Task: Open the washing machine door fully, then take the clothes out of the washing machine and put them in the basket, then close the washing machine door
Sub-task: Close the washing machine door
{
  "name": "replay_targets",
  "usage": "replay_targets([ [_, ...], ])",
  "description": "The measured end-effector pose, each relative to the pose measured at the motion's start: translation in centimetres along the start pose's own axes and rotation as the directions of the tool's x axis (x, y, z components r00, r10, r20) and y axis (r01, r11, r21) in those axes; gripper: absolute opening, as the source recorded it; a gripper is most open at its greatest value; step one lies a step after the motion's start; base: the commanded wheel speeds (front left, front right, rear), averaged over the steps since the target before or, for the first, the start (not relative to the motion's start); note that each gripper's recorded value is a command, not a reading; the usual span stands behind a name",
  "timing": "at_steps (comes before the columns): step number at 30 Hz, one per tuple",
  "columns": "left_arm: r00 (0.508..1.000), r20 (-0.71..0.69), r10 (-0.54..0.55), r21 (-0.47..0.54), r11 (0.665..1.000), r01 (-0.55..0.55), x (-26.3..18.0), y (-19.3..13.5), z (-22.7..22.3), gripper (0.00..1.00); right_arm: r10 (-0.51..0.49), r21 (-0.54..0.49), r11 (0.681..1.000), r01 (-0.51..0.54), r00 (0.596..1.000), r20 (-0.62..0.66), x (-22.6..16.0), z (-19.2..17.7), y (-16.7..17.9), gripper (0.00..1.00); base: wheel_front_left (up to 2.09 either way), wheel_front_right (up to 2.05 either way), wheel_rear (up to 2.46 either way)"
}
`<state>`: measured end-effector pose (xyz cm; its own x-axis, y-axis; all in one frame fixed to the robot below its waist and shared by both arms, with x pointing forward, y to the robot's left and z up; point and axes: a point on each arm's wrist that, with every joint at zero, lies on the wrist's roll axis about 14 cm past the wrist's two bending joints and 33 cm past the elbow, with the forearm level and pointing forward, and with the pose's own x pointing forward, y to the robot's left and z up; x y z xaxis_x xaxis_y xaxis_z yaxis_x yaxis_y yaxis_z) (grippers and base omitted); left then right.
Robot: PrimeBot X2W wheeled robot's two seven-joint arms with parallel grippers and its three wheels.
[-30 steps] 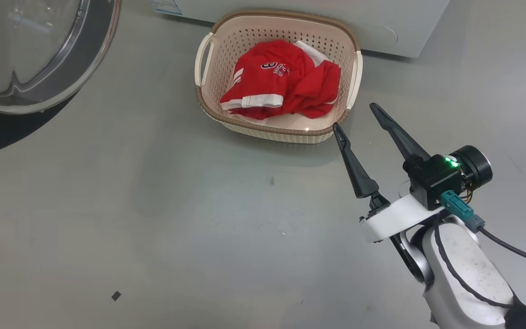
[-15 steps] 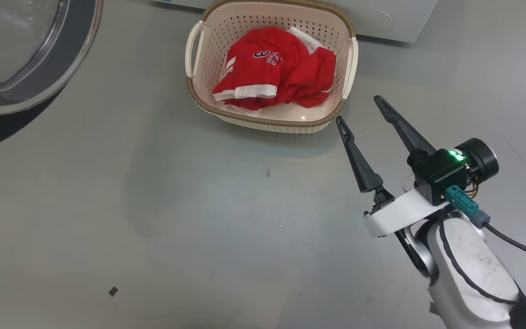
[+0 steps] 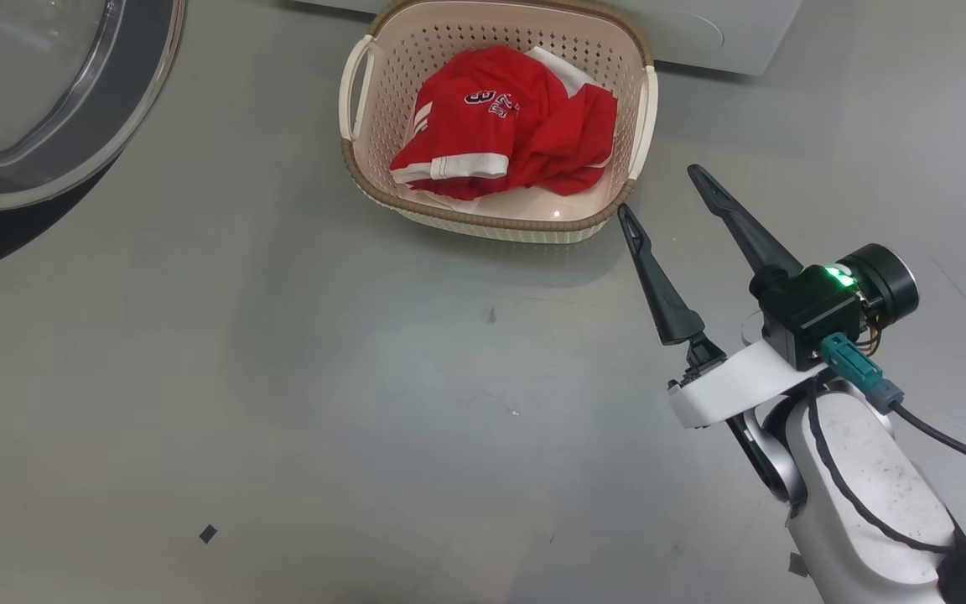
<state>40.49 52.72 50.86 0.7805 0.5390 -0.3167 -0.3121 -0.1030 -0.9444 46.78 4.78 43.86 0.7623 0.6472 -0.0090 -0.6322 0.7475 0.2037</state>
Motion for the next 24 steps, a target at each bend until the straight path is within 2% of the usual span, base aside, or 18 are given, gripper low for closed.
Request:
replay_targets([
  [12,0.991,-0.132,0.028,0.042,0.999,-0.023,-0.4,-0.3,-1.4,0.00,-0.005,-0.013,1.000,0.006,1.000,0.012,-0.1,0.5,-0.1,1.00,0.00,0.00,0.00],
  [24,0.957,-0.290,0.025,0.076,0.997,-0.002,-1.7,-0.8,-3.4,0.00,-0.001,-0.029,1.000,0.002,0.999,0.032,-0.3,1.7,0.5,1.00,0.00,0.00,0.00],
])
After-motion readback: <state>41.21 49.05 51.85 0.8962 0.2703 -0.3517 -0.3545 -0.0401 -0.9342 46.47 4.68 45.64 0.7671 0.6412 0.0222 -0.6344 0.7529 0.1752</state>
